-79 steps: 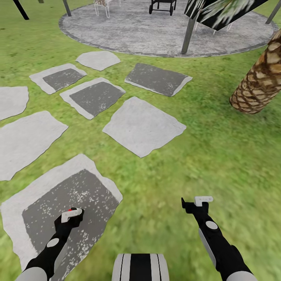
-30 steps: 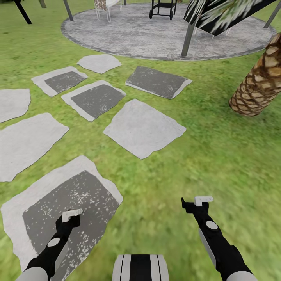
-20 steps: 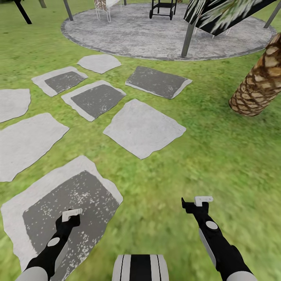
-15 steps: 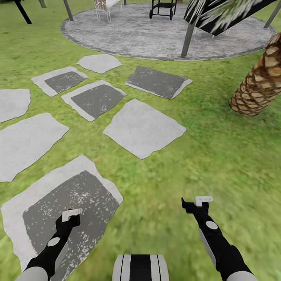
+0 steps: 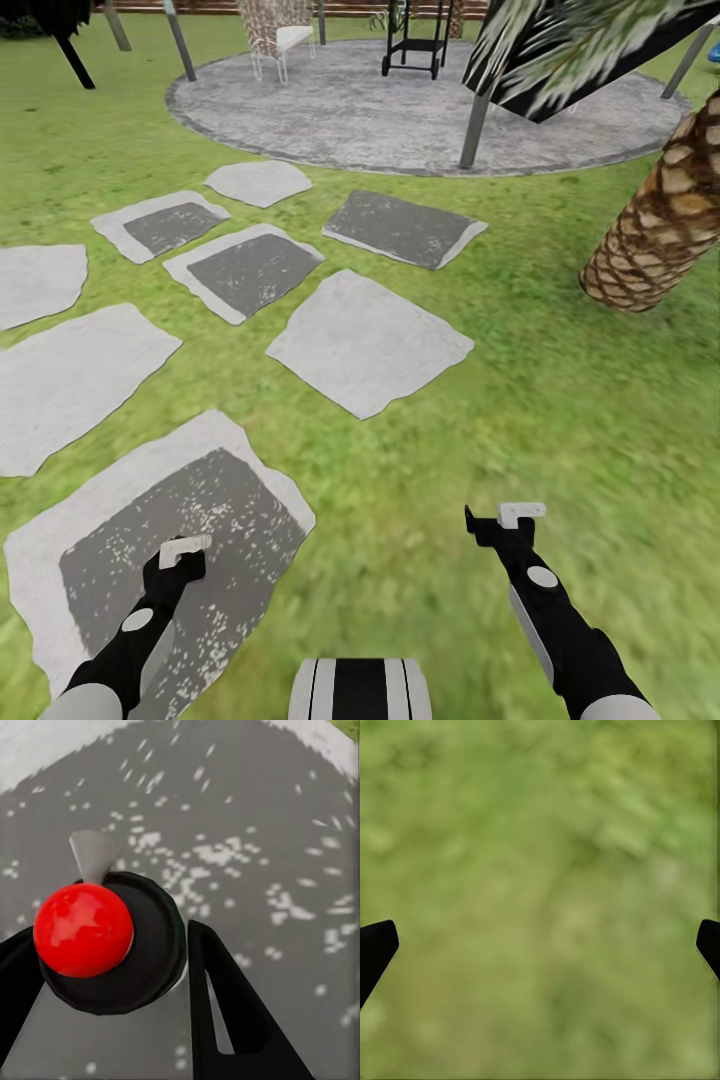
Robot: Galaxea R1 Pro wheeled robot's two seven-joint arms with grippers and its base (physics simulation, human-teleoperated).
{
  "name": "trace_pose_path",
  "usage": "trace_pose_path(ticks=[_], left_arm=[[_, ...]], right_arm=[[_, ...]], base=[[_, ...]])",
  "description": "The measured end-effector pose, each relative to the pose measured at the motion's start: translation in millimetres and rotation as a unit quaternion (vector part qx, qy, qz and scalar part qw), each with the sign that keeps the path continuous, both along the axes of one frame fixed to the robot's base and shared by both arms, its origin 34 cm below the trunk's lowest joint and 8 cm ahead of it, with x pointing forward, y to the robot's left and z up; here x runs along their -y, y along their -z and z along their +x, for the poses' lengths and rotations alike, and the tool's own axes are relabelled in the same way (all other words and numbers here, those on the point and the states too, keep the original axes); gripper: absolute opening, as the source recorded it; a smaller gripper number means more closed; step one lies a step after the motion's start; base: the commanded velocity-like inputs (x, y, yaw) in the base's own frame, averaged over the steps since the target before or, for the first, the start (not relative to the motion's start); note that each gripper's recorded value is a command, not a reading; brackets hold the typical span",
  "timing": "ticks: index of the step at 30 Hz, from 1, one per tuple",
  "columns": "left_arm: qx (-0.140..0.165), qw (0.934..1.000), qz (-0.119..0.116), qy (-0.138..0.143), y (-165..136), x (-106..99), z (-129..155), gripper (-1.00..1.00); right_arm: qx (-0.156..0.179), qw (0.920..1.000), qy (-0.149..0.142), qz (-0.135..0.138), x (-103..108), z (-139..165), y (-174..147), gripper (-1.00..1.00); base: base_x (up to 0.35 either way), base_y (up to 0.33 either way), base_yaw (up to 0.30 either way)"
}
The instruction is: In the garden, pick up the pesticide atomizer on the floor and spray pesticide onto both trees until each tree trunk is fully covered.
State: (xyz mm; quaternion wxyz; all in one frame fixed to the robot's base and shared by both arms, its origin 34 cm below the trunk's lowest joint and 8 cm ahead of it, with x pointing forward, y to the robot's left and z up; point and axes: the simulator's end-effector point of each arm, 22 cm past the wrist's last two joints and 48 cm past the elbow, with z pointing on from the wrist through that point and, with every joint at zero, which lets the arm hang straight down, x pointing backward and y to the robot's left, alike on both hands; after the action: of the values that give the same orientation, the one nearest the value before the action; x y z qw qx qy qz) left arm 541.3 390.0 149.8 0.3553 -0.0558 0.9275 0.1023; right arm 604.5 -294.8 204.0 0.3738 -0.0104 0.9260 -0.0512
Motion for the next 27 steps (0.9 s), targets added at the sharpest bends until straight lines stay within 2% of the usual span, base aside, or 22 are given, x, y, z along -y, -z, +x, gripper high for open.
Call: trace_pose_path(ticks=[10, 16, 21, 27], left_arm=[[0.012, 0.9999, 0.001, 0.002, -18.0, -0.9, 12.2, -1.0], [-0.013, 0.9999, -0.007, -0.001, -19.0, 3.9, 9.2, -1.0], [-0.015, 0.9998, -0.01, -0.001, -25.7, 6.0, 10.7, -1.0], [-0.015, 0.9997, -0.018, 0.002, -31.2, 15.4, 9.1, -1.0]], right_arm=[[0.021, 0.9998, -0.002, 0.001, -2.5, 11.8, -22.5, 1.0], [0.029, 0.9996, 0.0, -0.005, 3.6, 12.6, -33.8, 1.0], [0.025, 0.9994, -0.001, -0.022, 25.9, -1.1, -38.5, 1.0], [0.012, 0.9996, -0.001, -0.026, 30.8, -27.8, -36.8, 1.0]], base=[[0.0, 0.0, 0.0], [0.0, 0.0, -0.058], [0.0, 0.0, -0.194], [0.0, 0.0, -0.218]])
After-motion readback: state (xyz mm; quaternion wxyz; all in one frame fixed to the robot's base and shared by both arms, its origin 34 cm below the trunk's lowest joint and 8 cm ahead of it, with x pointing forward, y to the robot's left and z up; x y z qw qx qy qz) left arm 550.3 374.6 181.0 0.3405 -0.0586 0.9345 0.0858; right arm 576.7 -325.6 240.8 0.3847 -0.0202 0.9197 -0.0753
